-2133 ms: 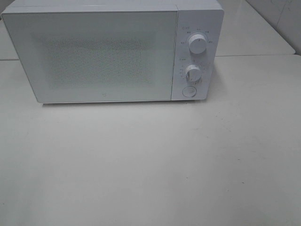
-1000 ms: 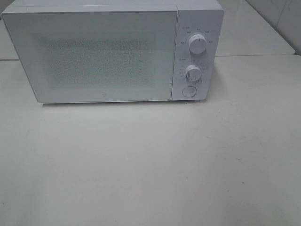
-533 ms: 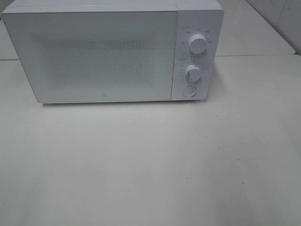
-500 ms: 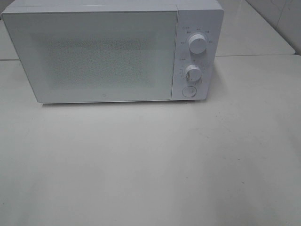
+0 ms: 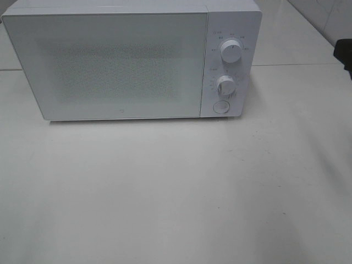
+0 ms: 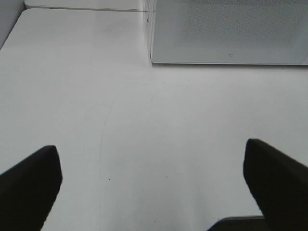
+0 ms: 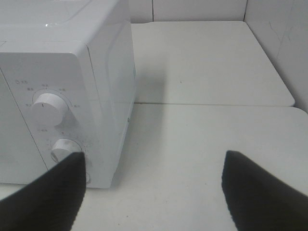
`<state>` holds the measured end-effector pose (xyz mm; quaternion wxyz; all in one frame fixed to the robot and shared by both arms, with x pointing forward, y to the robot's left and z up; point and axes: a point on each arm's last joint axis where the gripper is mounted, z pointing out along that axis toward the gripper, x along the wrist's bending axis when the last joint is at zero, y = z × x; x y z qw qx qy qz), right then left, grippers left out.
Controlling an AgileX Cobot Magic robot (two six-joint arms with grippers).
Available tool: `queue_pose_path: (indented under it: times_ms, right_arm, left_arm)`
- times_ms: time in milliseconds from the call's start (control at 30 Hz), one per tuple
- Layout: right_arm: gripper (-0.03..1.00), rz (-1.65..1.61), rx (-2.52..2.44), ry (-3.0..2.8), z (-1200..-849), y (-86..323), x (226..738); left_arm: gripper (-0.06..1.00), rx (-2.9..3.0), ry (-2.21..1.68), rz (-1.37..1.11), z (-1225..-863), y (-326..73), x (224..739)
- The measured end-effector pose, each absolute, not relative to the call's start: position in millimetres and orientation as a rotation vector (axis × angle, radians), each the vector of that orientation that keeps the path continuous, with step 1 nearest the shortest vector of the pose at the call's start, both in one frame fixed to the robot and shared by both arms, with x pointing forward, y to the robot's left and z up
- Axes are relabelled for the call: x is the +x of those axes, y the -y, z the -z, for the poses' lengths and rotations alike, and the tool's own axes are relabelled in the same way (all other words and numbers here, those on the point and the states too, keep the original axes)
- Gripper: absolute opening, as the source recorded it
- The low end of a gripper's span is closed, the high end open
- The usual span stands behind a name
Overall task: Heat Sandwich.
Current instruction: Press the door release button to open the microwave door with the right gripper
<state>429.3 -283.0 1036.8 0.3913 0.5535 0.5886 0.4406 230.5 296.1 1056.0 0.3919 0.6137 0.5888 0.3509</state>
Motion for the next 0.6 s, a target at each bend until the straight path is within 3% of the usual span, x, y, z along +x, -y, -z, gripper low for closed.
queue_pose_path:
  times_ms: [400,600]
  right_arm:
    - [0.77,-1.129,1.437,-1.369,-982,286,453]
    - [0.77,-1.108,1.392,-1.424,-962,265,454]
  left_arm:
    - [0.96,1.558,-1.495,-0.891,-1056,-296,230]
    - [0.96,1.558,-1.495,-0.891,-1056,-296,230]
